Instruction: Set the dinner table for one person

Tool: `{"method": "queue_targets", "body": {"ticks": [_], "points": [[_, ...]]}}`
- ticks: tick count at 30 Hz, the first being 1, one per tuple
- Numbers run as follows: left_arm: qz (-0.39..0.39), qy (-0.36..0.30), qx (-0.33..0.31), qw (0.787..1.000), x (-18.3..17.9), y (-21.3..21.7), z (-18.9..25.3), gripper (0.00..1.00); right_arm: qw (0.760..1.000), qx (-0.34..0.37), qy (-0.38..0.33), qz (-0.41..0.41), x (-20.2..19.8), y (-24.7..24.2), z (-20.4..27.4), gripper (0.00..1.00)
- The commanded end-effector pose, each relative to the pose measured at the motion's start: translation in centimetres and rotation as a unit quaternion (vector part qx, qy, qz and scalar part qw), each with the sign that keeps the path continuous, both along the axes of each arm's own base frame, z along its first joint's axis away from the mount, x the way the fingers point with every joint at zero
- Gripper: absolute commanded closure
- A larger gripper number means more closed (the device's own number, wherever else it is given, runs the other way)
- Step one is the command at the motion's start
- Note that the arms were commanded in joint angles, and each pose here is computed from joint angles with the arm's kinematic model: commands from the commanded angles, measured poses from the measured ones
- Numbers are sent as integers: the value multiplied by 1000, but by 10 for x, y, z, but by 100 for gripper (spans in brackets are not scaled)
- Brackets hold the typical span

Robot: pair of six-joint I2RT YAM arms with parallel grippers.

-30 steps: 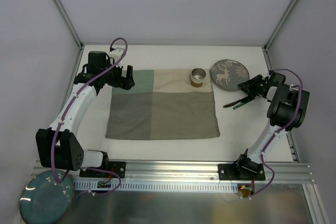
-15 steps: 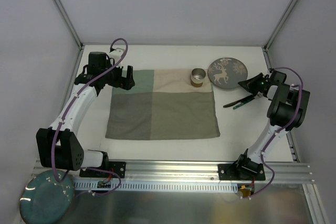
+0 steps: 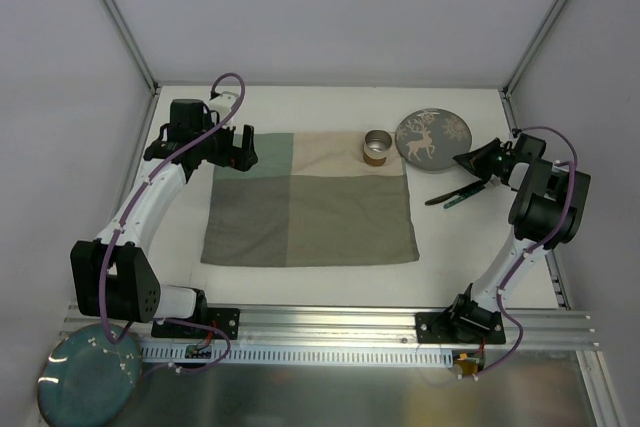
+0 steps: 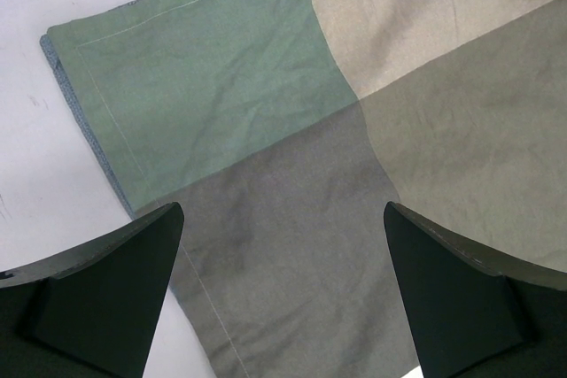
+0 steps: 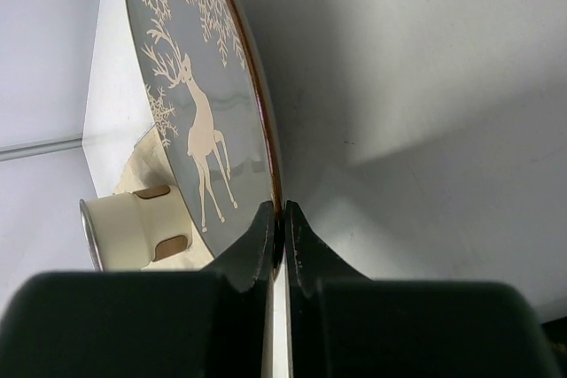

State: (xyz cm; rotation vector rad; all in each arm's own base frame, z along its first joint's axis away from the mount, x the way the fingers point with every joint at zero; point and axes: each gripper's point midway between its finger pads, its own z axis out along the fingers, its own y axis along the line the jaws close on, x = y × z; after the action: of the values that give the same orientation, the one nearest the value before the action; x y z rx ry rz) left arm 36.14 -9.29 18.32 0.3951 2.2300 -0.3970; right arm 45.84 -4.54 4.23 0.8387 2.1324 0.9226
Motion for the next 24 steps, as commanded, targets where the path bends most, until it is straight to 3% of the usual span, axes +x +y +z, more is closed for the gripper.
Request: {"method": "queue_targets", "body": {"ticks": [1,24], "points": [[-9,-14,-14,1000,4,-2,4,1,998,-47,-45,25,8,-3,20,100],[-9,-16,-19,1000,2,-3,4,1,991,-85,-101,13,27,-22,83,100]]}}
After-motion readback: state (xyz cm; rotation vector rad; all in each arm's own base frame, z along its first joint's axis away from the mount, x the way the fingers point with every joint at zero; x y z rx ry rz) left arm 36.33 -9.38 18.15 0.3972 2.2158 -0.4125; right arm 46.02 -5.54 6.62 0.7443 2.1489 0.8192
